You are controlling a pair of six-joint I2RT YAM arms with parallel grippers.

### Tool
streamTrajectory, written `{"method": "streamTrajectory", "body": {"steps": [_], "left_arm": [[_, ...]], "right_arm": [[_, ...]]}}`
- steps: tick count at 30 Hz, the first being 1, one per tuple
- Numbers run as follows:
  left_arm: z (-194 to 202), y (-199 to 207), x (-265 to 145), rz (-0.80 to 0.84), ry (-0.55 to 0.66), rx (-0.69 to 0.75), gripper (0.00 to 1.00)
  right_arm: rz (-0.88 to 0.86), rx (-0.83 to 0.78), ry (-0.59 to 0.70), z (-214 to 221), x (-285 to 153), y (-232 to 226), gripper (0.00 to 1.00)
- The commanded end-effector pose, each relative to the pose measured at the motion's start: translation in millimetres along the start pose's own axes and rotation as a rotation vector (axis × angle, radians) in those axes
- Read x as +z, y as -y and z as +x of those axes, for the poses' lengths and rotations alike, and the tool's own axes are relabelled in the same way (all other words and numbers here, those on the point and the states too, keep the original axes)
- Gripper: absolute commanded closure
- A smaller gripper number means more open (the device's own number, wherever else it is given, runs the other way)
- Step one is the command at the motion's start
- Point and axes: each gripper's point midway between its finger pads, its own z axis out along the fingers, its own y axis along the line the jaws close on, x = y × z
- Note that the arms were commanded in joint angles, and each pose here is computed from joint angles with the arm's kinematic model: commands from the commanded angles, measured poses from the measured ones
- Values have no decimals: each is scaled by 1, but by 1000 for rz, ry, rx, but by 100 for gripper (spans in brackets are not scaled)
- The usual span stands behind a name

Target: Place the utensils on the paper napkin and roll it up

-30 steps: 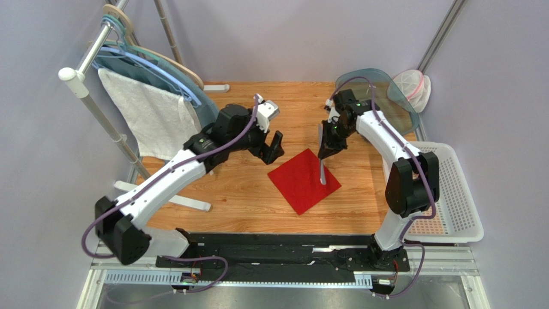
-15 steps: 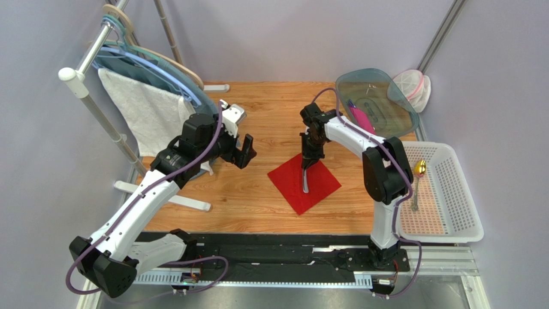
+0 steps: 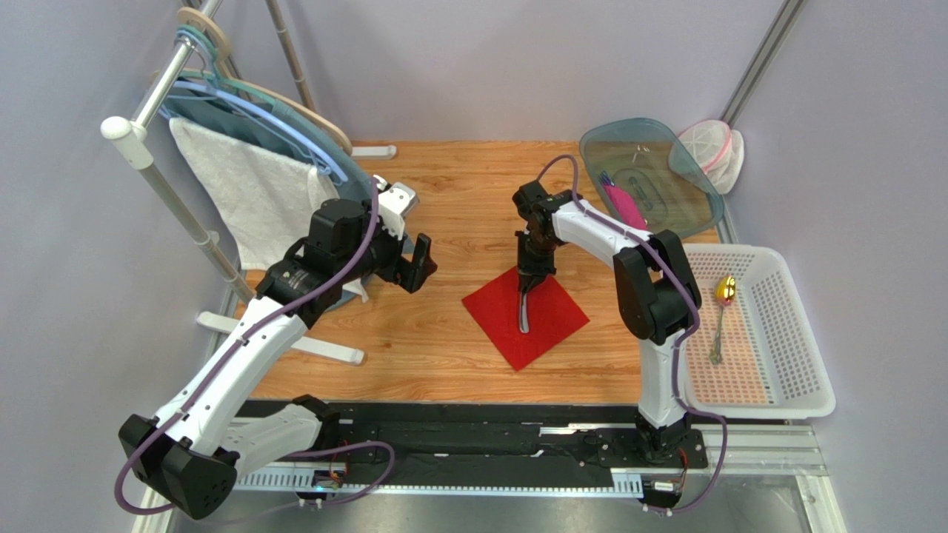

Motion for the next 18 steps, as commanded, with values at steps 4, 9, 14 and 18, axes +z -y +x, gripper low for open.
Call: {"method": "streamTrajectory", "body": {"steps": [4,9,14,18], "left_arm": [[-8,-1,1,9,37,4,1],[-5,-2,4,6,30,-3,1],[-3,-3,5,7,26,-11,1],[-1,-5,5,-1,18,-15,1]], "right_arm": [[-2,41,27,-9,1,-7,98],[36,55,19,-7,8,0,98],[51,72,6,-7,13,1,89],[50,76,-19,-3,20,2,74]]}}
